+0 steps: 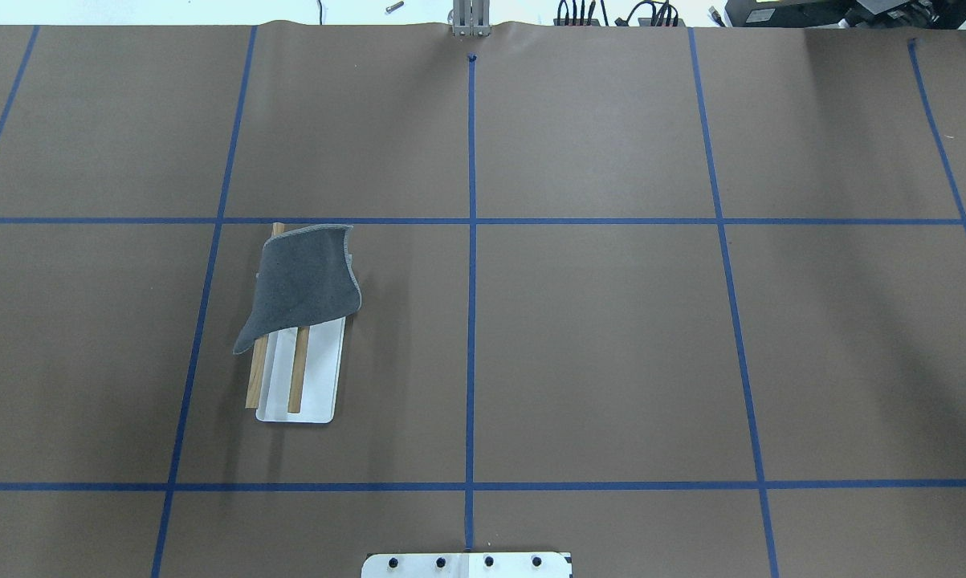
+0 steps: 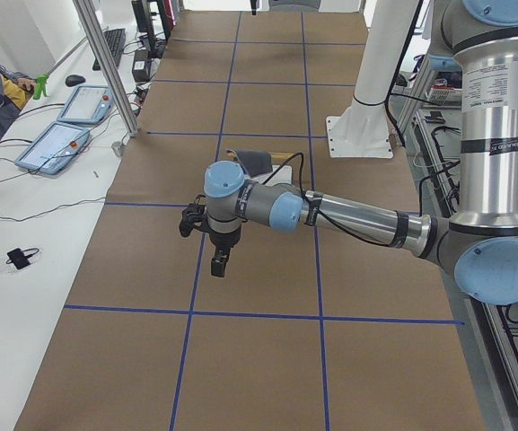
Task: Hang towel on rack
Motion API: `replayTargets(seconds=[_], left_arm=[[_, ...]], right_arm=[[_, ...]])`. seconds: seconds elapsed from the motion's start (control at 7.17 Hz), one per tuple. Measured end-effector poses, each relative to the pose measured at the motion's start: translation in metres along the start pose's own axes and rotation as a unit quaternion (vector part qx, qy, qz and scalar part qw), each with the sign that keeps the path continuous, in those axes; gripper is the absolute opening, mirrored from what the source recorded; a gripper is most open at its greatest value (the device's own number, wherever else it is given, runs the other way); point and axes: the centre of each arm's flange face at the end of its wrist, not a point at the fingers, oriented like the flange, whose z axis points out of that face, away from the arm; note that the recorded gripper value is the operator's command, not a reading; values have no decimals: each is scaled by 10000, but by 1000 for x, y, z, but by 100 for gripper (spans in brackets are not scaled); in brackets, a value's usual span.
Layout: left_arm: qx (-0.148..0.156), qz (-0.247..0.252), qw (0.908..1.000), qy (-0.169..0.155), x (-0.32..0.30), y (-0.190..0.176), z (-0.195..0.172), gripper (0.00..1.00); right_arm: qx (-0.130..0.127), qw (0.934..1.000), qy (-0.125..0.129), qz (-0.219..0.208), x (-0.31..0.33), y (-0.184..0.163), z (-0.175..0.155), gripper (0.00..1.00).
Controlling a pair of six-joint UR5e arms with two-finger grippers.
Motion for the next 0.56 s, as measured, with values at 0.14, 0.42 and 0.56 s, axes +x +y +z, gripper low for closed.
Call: replayTargets(seconds=[0.14, 0.42, 0.56], left_arm=[[-65, -36, 9999, 128, -2, 1, 5, 99], [-111, -80, 9995, 281, -1, 2, 8, 99], [-112, -83, 9995, 300, -1, 2, 8, 99]], right_arm=[[-25, 9999, -118, 76, 7, 3, 0, 100], [-29, 9994, -293, 157, 12, 6, -2, 100], [-36, 9993, -318, 169, 13, 7, -2, 100]])
